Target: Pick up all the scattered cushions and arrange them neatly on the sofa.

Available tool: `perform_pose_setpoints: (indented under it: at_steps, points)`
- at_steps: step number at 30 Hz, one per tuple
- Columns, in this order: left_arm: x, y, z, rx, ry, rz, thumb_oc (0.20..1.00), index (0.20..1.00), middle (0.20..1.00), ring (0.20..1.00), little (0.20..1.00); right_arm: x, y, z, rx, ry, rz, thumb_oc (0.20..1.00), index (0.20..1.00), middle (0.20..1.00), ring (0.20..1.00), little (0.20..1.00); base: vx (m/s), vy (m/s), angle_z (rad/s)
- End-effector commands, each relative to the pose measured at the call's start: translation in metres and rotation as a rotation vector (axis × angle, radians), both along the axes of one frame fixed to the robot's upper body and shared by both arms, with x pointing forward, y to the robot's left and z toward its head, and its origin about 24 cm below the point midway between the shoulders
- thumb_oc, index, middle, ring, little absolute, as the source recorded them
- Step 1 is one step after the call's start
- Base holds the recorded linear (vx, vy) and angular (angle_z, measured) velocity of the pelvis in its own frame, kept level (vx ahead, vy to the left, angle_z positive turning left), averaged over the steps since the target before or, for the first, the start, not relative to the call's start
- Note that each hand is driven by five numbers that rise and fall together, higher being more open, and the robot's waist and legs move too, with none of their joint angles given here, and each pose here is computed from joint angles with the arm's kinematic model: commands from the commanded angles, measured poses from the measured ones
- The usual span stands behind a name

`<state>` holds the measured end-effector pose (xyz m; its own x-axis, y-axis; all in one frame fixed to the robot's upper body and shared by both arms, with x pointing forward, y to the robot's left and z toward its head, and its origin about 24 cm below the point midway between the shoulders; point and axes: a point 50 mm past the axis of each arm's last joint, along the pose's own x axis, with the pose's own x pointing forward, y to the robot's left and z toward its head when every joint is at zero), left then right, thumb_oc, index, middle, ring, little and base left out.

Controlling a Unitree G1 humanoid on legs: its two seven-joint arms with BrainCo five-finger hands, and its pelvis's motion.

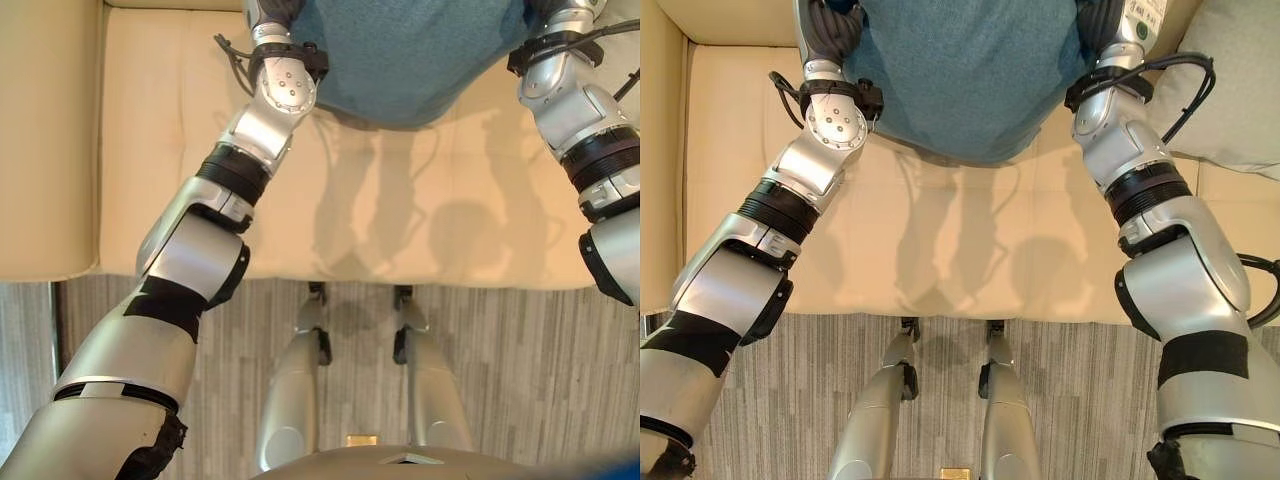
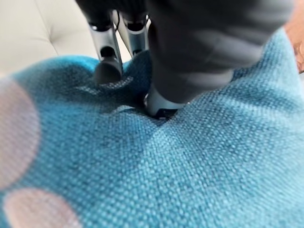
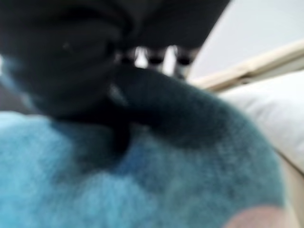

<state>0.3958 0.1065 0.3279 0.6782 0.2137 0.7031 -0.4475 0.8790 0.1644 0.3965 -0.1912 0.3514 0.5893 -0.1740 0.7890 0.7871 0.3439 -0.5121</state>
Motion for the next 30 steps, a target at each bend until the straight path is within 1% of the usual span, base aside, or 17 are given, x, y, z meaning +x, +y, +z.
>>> perform_pose_setpoints:
  at_steps: [1,7,8,9,10,11,13,14,16,18,22,26,27,30]
  points:
    - [-0.01,-0.037,0.037,0.082,-0.098,-0.039,0.2,0.2,0.2,0.2,0.2,-0.013,0.013,0.046,-0.055,-0.155,-0.043,0.2,0.2,0.2,0.2,0.2,0.02,-0.004,0.07]
    - [-0.01,-0.038,0.048,0.096,-0.103,-0.001,0.2,0.2,0.2,0.2,0.2,-0.013,-0.004,0.051,-0.107,-0.132,-0.176,0.2,0.2,0.2,0.2,0.2,0.02,0.006,0.09]
    - [-0.009,-0.037,0.05,0.099,-0.098,0.005,0.592,0.592,0.592,0.592,0.592,-0.012,-0.006,0.05,-0.101,-0.122,-0.192,0.382,0.382,0.382,0.382,0.382,0.02,0.019,0.09]
    - [-0.009,-0.037,0.051,0.095,-0.097,0.007,1.0,1.0,1.0,1.0,1.0,-0.012,-0.007,0.051,-0.079,-0.13,-0.191,0.52,0.52,0.52,0.52,0.52,0.02,0.012,0.06]
    - [-0.01,-0.038,0.054,0.088,-0.097,0.004,1.0,1.0,1.0,1.0,1.0,-0.012,-0.01,0.05,-0.058,-0.125,-0.2,0.705,0.705,0.705,0.705,0.705,0.02,0.008,0.06]
    - [-0.009,-0.037,0.057,0.082,-0.091,0.003,1.0,1.0,1.0,1.0,1.0,-0.009,-0.013,0.046,-0.034,-0.094,-0.211,1.0,1.0,1.0,1.0,1.0,0.01,0.007,0.04]
    - [-0.01,-0.036,0.06,0.083,-0.095,0.004,1.0,1.0,1.0,1.0,1.0,-0.009,-0.011,0.047,-0.036,-0.084,-0.214,1.0,1.0,1.0,1.0,1.0,0.01,0.015,0.04]
    - [-0.011,-0.035,0.065,0.099,-0.108,0.008,1.0,1.0,1.0,1.0,1.0,-0.007,-0.015,0.044,-0.072,-0.057,-0.25,1.0,1.0,1.0,1.0,1.0,0.01,0.011,0.03]
    - [-0.012,-0.036,0.066,0.105,-0.112,0.003,1.0,1.0,1.0,1.0,1.0,-0.007,-0.017,0.043,-0.074,-0.047,-0.262,1.0,1.0,1.0,1.0,1.0,0.02,0.009,0.03]
    - [-0.012,-0.036,0.066,0.104,-0.107,-0.002,1.0,1.0,1.0,1.0,1.0,-0.008,-0.021,0.044,-0.039,-0.055,-0.264,1.0,1.0,1.0,1.0,1.0,0.01,0.008,0.02]
    - [-0.012,-0.027,0.071,0.09,-0.116,0.018,1.0,1.0,1.0,1.0,1.0,-0.015,-0.04,0.047,0.002,-0.1,-0.329,1.0,1.0,1.0,1.0,1.0,0.0,0.0,0.0]
    - [-0.013,-0.023,0.074,0.082,-0.126,0.029,1.0,1.0,1.0,1.0,1.0,-0.019,-0.051,0.047,0.013,-0.115,-0.363,1.0,1.0,1.0,1.0,1.0,0.0,0.0,0.0]
    - [-0.013,-0.016,0.077,0.076,-0.127,0.047,1.0,1.0,1.0,1.0,1.0,-0.023,-0.061,0.048,0.029,-0.131,-0.388,1.0,1.0,1.0,1.0,1.0,0.0,0.0,0.0]
    - [-0.013,-0.01,0.08,0.085,-0.135,0.065,1.0,1.0,1.0,1.0,1.0,-0.027,-0.071,0.049,0.035,-0.134,-0.414,1.0,1.0,1.0,1.0,1.0,0.0,0.0,0.0]
